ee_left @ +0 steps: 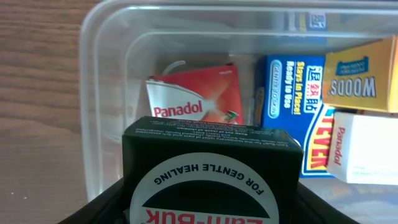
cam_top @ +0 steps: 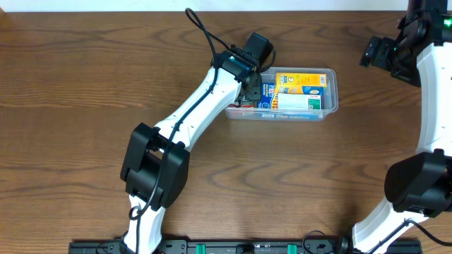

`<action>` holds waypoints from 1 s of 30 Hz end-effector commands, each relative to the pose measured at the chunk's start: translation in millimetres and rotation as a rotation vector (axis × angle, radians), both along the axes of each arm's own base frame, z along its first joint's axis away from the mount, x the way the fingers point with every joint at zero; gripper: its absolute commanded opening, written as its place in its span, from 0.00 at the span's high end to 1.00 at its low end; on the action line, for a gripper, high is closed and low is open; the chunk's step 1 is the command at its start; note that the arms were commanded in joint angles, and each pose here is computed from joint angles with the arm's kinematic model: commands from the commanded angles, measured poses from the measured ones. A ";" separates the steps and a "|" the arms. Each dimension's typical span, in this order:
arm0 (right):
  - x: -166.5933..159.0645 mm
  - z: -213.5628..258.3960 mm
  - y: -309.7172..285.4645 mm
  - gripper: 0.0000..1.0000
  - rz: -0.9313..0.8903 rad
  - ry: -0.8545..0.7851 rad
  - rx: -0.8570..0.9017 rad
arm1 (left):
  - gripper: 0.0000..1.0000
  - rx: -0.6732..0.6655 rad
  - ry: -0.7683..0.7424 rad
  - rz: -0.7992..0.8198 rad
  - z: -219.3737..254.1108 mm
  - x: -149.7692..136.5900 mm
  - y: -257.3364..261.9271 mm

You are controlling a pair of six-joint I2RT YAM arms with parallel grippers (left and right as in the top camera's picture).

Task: Pack container
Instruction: 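Carry the Zam-Buk tin right over the container's left end, then lower the tin upright into the container beside the red box and release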

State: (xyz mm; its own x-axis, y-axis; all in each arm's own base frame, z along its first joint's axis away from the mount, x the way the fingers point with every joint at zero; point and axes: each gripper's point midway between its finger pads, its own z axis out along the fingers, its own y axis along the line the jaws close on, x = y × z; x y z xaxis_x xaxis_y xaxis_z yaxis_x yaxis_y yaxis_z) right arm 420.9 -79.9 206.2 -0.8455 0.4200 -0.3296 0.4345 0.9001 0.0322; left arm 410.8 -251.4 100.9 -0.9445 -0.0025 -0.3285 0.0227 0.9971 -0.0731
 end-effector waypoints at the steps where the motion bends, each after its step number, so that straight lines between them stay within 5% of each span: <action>1: -2.1 12.2 -2.3 0.01 -0.020 -0.031 -0.009 | 0.37 0.019 -0.031 0.033 2.4 6.1 4.4; 30: -2.1 12.2 -2.3 0.01 -0.020 -0.031 -0.009 | 0.22 0.019 -0.041 0.049 3.2 8.4 5.5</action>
